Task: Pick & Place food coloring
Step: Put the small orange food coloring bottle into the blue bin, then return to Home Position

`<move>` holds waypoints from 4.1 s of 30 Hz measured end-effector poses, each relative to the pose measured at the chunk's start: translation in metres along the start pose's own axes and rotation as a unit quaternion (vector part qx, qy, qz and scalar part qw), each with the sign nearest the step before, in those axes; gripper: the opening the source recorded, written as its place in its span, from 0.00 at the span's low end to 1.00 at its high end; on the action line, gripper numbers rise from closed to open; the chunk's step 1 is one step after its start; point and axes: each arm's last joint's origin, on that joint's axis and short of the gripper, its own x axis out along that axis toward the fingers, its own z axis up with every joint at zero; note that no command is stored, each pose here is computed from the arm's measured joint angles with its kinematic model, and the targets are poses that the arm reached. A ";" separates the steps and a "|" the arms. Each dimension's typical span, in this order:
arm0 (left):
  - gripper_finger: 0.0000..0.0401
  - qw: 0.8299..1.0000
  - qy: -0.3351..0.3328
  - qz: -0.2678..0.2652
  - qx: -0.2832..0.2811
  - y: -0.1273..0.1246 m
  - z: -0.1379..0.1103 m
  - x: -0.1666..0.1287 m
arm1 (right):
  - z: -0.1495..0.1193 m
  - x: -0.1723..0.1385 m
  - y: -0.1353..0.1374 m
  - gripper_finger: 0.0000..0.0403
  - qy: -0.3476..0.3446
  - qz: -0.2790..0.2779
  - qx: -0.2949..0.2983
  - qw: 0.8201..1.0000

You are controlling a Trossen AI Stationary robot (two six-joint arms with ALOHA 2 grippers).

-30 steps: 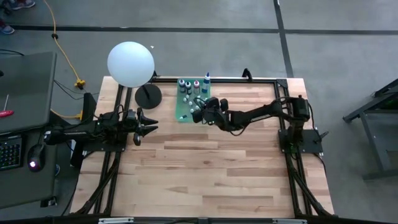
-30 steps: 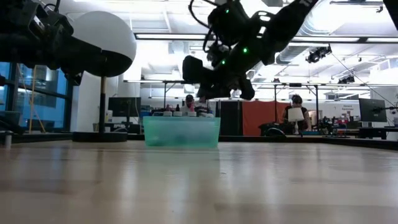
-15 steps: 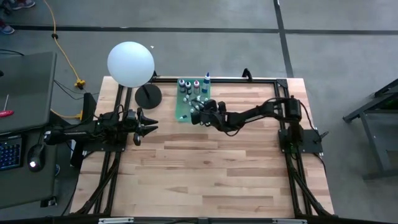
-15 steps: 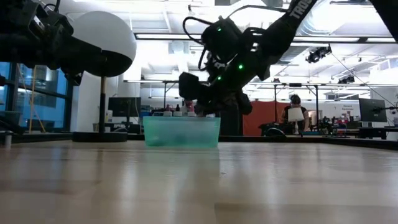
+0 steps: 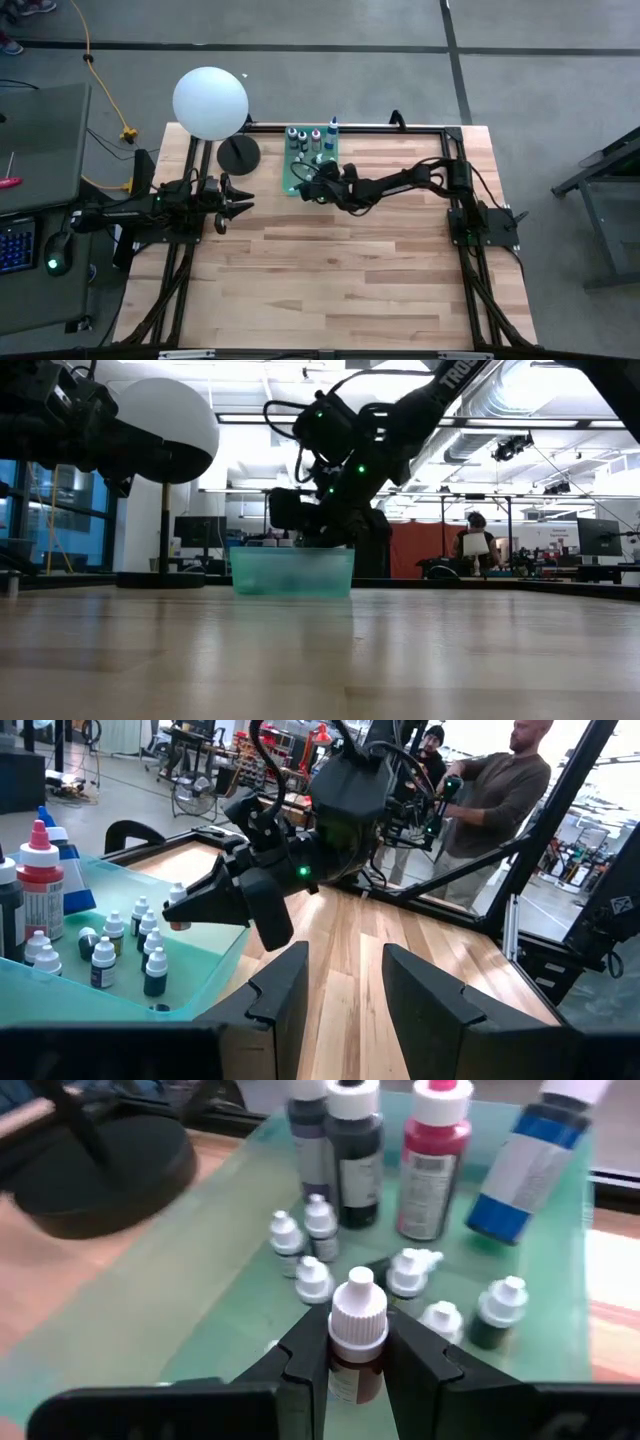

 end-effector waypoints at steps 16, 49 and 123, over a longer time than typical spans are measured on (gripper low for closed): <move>0.32 1.000 0.000 0.000 0.000 0.000 0.000 0.000 | -0.005 0.002 -0.006 0.21 0.035 -0.008 0.026 0.999; 0.32 1.000 0.000 0.000 0.000 0.000 0.000 0.000 | 0.020 -0.010 0.000 0.28 -0.013 0.018 -0.014 1.000; 0.32 1.000 0.000 0.000 0.000 0.000 0.000 0.000 | 0.007 -0.232 -0.240 0.00 -0.272 0.553 0.102 0.781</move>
